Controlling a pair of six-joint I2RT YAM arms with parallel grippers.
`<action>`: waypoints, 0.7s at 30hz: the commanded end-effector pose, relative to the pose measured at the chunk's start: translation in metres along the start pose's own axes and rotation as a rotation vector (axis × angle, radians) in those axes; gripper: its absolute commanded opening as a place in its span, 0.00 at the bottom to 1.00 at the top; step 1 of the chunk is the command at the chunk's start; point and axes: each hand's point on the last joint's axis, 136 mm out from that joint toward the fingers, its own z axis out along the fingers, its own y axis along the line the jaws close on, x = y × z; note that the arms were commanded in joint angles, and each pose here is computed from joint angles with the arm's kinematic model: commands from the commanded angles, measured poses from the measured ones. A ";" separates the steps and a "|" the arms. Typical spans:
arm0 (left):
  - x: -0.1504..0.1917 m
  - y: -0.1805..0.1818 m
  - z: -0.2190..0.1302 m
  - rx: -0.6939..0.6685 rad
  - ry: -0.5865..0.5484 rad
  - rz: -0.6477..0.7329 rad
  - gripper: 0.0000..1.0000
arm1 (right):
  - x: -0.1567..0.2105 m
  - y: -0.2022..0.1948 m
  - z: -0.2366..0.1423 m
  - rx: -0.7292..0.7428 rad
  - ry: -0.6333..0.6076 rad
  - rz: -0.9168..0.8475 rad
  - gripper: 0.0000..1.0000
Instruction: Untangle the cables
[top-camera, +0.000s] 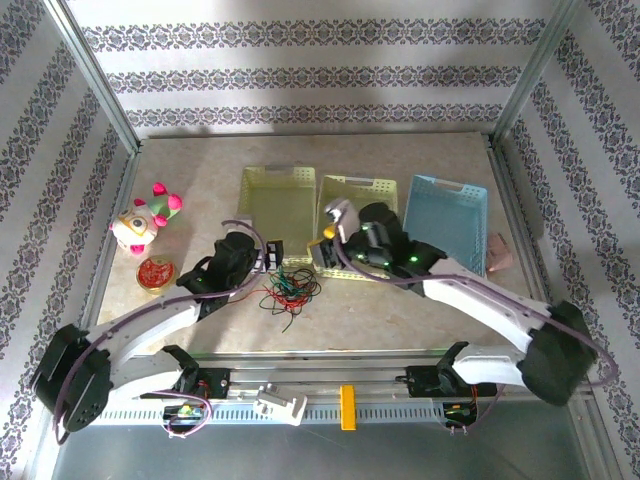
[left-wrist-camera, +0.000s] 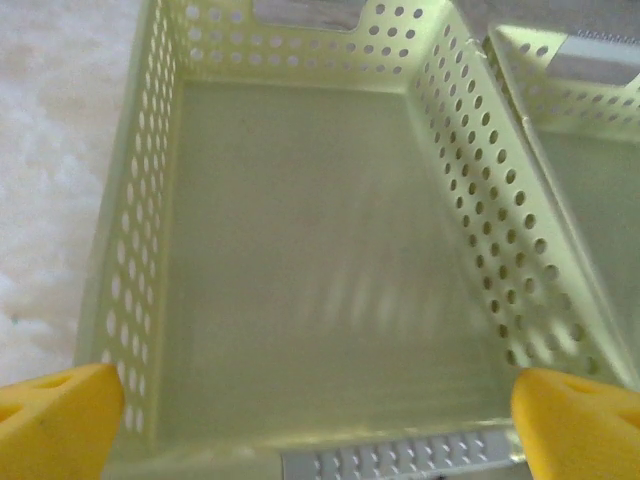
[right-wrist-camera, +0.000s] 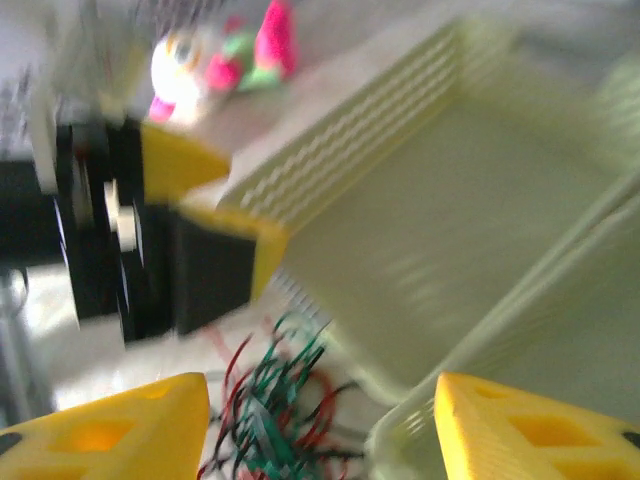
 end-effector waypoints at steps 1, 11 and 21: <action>0.020 0.003 -0.016 0.042 0.059 -0.229 0.99 | 0.033 0.027 0.015 -0.129 0.195 0.054 0.53; 0.063 0.006 -0.035 0.050 0.252 -0.186 1.00 | 0.075 0.017 0.025 -0.104 0.378 0.038 0.41; 0.092 -0.026 -0.027 0.171 0.402 -0.116 0.96 | 0.089 0.007 0.033 -0.126 0.418 0.096 0.36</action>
